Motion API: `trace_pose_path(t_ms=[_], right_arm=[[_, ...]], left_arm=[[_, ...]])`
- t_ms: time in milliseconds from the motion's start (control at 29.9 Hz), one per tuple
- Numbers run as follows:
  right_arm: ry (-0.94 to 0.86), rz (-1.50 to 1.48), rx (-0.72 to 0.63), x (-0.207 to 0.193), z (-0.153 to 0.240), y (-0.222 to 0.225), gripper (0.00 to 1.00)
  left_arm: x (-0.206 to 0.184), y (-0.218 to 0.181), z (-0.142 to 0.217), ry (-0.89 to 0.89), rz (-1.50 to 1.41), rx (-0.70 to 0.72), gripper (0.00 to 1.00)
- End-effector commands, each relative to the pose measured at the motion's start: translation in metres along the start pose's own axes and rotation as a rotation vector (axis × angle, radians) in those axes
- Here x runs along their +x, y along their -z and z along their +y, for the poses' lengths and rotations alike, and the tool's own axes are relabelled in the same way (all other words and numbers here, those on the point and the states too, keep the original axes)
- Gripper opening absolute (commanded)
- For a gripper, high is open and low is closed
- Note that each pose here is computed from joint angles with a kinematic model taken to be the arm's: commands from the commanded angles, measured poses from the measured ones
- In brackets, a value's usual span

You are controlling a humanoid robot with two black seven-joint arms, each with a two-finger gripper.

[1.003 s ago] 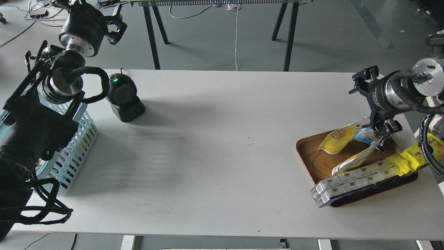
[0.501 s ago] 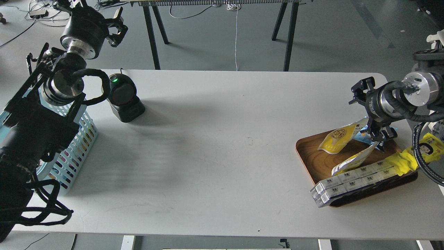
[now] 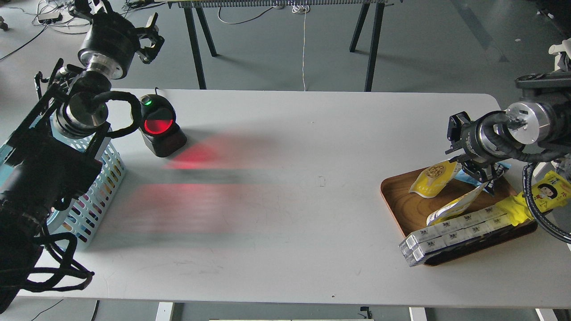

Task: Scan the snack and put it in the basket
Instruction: 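Lower the right gripper and grasp the yellow snack packet on the tray, then lift the yellow packet and carry it toward the scanner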

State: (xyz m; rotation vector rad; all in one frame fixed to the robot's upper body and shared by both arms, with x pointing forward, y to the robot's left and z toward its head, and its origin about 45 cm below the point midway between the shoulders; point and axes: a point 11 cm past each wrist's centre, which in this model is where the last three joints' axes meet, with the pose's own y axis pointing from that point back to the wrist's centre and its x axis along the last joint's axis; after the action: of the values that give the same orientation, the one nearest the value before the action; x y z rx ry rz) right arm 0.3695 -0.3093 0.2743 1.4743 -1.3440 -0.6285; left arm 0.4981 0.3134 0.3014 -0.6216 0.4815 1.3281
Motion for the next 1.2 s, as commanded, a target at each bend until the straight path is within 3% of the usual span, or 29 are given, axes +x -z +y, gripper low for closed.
trace_pose_path(t_ms=[0, 201, 468, 635, 769, 936, 1170], right_arm=[[0.000, -0.001, 0.004, 0.000, 0.001, 0.001, 0.00], [0.007, -0.014, 0.038, 0.002, 0.012, 0.010, 0.00], [0.009, -0.005, 0.192, 0.002, 0.068, 0.054, 0.00], [0.103, -0.057, 0.299, -0.027, 0.116, 0.095, 0.00], [0.146, -0.053, 0.354, -0.056, 0.131, 0.120, 0.00], [0.168, -0.071, 0.392, -0.077, 0.131, 0.148, 0.00], [0.242, -0.016, 0.360, -0.139, 0.106, 0.158, 0.00]], left_arm=[[0.001, 0.001, 0.000, -0.002, -0.001, 0.002, 1.00], [0.001, 0.000, 0.000, -0.004, -0.002, 0.001, 1.00], [0.001, 0.001, 0.000, -0.004, -0.001, 0.002, 1.00], [0.000, 0.002, 0.000, -0.003, 0.001, 0.003, 1.00], [0.000, 0.003, 0.000, -0.002, 0.001, 0.006, 1.00], [0.001, 0.002, 0.000, -0.004, 0.000, 0.005, 1.00], [0.001, 0.000, 0.000, -0.005, -0.002, 0.002, 1.00]])
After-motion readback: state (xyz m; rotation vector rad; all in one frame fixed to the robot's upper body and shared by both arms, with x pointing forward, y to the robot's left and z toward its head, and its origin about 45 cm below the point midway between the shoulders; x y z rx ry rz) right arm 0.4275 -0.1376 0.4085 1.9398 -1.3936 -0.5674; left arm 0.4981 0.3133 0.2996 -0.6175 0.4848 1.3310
